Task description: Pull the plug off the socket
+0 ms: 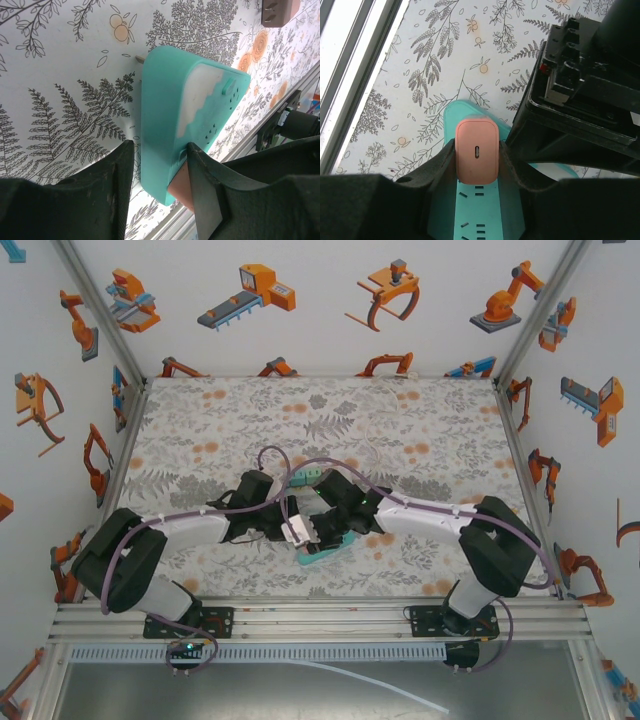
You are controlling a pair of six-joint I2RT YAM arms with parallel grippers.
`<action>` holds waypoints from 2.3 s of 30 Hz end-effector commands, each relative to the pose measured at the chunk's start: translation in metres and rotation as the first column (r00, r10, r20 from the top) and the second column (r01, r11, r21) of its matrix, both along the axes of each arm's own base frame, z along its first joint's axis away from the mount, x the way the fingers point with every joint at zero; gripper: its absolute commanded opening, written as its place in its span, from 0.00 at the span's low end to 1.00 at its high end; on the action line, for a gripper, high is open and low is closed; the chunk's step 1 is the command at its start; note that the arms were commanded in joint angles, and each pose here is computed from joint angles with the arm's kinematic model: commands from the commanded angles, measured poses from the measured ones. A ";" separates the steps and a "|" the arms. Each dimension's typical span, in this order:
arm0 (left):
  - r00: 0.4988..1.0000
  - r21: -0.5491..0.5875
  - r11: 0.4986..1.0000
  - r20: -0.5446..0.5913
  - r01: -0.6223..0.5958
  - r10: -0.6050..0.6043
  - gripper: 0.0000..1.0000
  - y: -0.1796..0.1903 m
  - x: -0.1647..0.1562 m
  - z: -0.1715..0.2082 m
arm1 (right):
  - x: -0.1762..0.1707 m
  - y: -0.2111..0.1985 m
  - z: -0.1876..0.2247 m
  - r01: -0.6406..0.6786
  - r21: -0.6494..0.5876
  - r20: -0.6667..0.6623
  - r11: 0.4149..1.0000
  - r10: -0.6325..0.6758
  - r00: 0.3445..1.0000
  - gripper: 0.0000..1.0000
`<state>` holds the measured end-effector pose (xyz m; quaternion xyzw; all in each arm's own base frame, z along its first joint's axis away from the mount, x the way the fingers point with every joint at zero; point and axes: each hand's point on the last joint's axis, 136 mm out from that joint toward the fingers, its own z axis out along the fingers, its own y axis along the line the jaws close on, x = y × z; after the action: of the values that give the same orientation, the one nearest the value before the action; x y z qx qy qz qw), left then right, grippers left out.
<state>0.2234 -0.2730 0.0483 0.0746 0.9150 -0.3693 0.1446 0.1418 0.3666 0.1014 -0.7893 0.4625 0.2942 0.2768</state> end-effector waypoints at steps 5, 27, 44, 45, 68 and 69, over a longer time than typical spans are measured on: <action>0.987 0.234 0.971 -0.160 0.043 -0.006 0.44 0.047 -0.048 -0.062 | 0.013 0.035 0.057 -0.069 0.172 0.090 0.983 0.054 0.994 0.19; 0.989 0.304 0.951 -0.150 0.055 -0.009 0.44 0.058 -0.049 -0.069 | 0.014 0.024 0.071 -0.089 0.130 0.169 0.988 0.066 0.983 0.14; 0.998 0.211 0.977 -0.051 0.037 -0.027 0.50 0.036 -0.027 -0.034 | 0.034 0.010 0.125 0.202 0.253 -0.069 0.946 -0.191 0.979 0.16; 0.999 0.198 0.980 -0.027 0.034 -0.029 0.50 0.033 -0.023 -0.027 | 0.040 0.005 0.134 0.256 0.269 -0.114 0.928 -0.234 0.966 0.16; 0.846 0.051 0.994 0.523 0.091 -0.105 0.89 0.023 0.007 0.173 | 0.234 -0.281 0.075 0.862 -0.433 -0.689 -0.263 -0.520 -0.505 0.14; 0.841 0.056 0.995 0.531 0.087 -0.103 0.89 0.025 0.008 0.176 | 0.235 -0.286 0.064 0.842 -0.468 -0.681 -0.268 -0.498 -0.537 0.14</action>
<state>0.2340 -0.2578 0.2238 0.1969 0.8346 -0.3621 0.3653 0.3824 0.0987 0.2042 0.0769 0.8574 0.3223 0.3938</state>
